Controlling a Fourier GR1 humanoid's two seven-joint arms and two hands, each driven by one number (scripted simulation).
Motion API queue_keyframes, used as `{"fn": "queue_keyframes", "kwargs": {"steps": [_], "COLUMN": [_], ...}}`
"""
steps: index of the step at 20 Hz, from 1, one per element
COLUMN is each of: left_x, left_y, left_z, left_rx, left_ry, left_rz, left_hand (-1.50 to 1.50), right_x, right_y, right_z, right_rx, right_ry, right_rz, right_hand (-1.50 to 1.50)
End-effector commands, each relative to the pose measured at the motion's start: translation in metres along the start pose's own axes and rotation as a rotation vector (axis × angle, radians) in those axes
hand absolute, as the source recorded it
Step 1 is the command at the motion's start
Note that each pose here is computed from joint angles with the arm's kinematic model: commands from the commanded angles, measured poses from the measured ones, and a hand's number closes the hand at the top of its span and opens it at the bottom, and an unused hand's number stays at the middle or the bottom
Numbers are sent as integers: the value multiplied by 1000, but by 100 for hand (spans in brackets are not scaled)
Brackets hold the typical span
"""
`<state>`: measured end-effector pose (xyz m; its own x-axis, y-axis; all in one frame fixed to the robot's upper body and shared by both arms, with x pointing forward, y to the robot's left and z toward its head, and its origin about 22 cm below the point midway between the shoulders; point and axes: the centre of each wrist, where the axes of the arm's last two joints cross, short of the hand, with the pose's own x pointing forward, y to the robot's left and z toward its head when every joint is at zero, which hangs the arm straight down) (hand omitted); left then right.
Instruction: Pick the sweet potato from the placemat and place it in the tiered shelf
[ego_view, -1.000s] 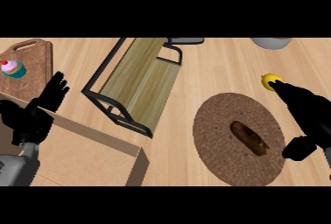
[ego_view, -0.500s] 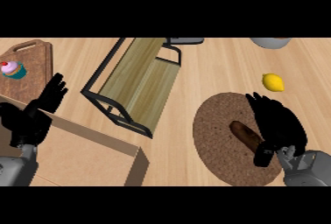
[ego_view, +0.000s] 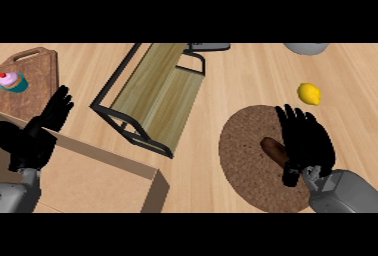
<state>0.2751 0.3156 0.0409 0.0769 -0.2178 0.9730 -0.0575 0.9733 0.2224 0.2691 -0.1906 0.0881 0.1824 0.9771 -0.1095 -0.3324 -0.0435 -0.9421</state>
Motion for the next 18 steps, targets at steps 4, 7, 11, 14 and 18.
{"fn": "queue_keyframes", "kwargs": {"steps": [4,7,11,14,18], "left_x": [-39,-51,-39,-49,-49], "left_y": [-61,-45,-54,-46,-53], "left_z": [24,27,26,27,35], "left_rx": [-174,-190,-207,-182,-219], "left_ry": [129,138,122,141,135], "left_rz": [-35,-44,-33,-41,-20], "left_hand": [0,0,0,0,0], "right_x": [3,5,-5,2,-10], "right_y": [17,17,23,35,46], "right_z": [-11,-12,-26,-20,-33], "right_rx": [13,14,27,7,39], "right_ry": [72,80,98,91,106], "right_rz": [59,67,85,80,101], "right_hand": [-150,-150,-150,-150,-150]}}
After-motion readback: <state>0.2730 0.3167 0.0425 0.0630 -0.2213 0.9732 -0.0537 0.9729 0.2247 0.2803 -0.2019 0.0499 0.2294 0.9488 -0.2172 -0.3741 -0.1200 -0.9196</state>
